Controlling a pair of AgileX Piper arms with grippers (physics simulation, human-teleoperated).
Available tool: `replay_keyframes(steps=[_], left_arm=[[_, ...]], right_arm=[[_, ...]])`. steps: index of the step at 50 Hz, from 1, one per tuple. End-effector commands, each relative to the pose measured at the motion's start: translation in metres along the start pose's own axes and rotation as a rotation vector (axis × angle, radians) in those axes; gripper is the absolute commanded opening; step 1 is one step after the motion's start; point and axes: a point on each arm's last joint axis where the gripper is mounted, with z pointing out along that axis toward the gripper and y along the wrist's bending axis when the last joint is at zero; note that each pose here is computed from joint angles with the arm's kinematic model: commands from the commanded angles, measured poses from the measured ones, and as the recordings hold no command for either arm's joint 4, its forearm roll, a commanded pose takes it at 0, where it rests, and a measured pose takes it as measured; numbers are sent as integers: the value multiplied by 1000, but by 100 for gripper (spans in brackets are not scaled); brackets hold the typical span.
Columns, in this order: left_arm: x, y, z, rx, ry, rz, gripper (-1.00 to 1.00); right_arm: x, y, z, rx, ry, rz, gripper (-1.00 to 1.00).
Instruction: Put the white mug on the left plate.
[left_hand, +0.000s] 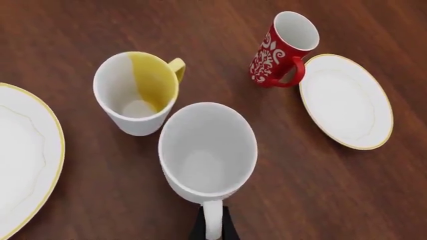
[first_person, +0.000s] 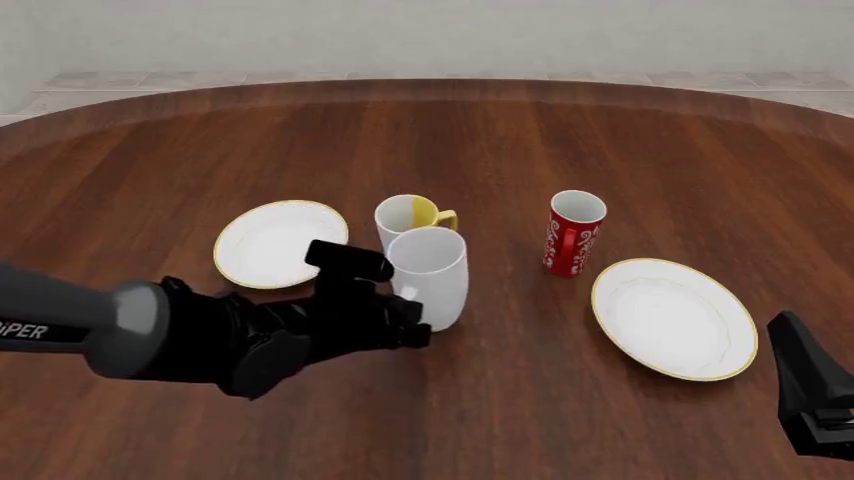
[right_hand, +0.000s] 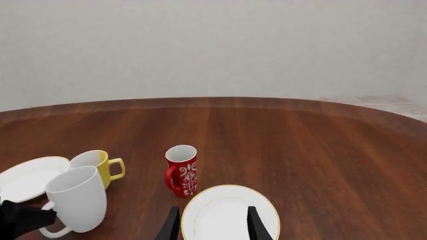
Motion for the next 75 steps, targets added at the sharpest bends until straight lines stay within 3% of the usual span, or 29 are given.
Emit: replay_keyframes(steps=[1,41,75], left_arm=[[-3,2,-4,-4,-14,26,-100],[-21,1,-24,-14,-31,177,-100],[-43,-13,-48,1,-17,146,-100]], right_arm=[[0,0,0,0,0,0,100],[0,0,0,0,2,-1,100],[0,0,1,-1,7,-8,100]])
